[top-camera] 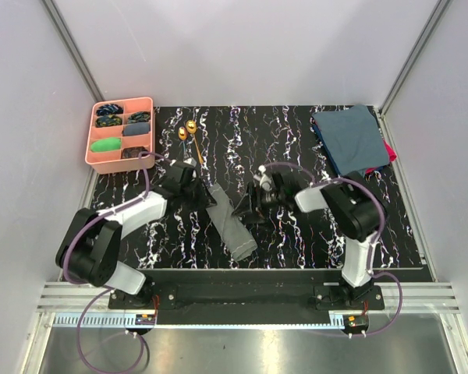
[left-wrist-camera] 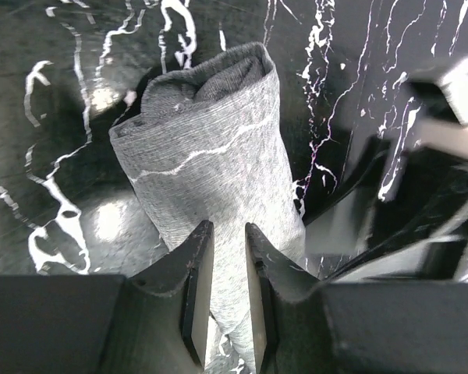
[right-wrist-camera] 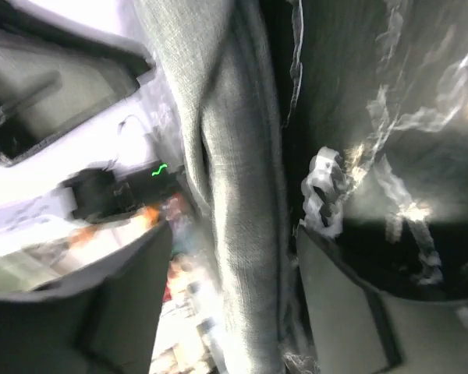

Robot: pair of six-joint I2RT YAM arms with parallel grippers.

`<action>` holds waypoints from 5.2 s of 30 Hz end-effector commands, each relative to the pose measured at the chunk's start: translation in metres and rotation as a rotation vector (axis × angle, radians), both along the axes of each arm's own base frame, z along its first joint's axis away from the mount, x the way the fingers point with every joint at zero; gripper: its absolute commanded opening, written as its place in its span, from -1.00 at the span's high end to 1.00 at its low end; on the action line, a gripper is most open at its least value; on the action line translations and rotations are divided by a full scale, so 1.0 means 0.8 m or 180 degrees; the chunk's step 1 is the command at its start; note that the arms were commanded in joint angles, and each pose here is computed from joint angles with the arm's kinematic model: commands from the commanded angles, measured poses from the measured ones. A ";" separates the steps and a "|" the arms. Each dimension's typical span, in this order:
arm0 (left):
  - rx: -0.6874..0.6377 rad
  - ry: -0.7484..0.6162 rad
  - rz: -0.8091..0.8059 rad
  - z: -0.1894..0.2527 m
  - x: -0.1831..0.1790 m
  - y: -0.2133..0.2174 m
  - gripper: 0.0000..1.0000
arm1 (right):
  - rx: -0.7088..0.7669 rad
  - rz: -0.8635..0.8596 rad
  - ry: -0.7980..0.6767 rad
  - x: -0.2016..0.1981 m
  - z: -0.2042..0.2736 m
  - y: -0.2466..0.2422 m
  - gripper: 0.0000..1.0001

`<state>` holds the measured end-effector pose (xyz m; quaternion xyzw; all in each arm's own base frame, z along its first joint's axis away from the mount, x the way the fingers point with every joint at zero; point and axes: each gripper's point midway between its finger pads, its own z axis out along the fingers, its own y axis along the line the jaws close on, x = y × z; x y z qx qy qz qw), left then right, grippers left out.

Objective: Fold the napkin into a case and place the utensils inside
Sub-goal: Turn over the 2/3 rectangle folded napkin from the folded napkin, then move the right arm to the center of the board with the 2/3-rectangle-folded napkin, then pick up the spoon from the corner of the board.

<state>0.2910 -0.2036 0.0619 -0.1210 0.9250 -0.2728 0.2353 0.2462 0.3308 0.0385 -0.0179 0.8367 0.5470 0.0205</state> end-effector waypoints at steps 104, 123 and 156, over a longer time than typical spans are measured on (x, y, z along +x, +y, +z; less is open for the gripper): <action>0.0733 -0.0467 0.0565 0.110 0.207 0.078 -0.04 | -0.1989 -0.0178 -0.0767 -0.058 -0.034 -0.073 -0.11; 0.1409 -0.0506 0.1012 0.017 0.411 0.196 0.17 | -0.1851 -0.0339 -0.1730 0.050 0.117 -0.117 -0.73; 0.1933 0.0610 0.0204 -0.068 0.298 0.159 0.96 | -0.1705 -0.0391 -0.2013 0.035 0.136 -0.129 -0.80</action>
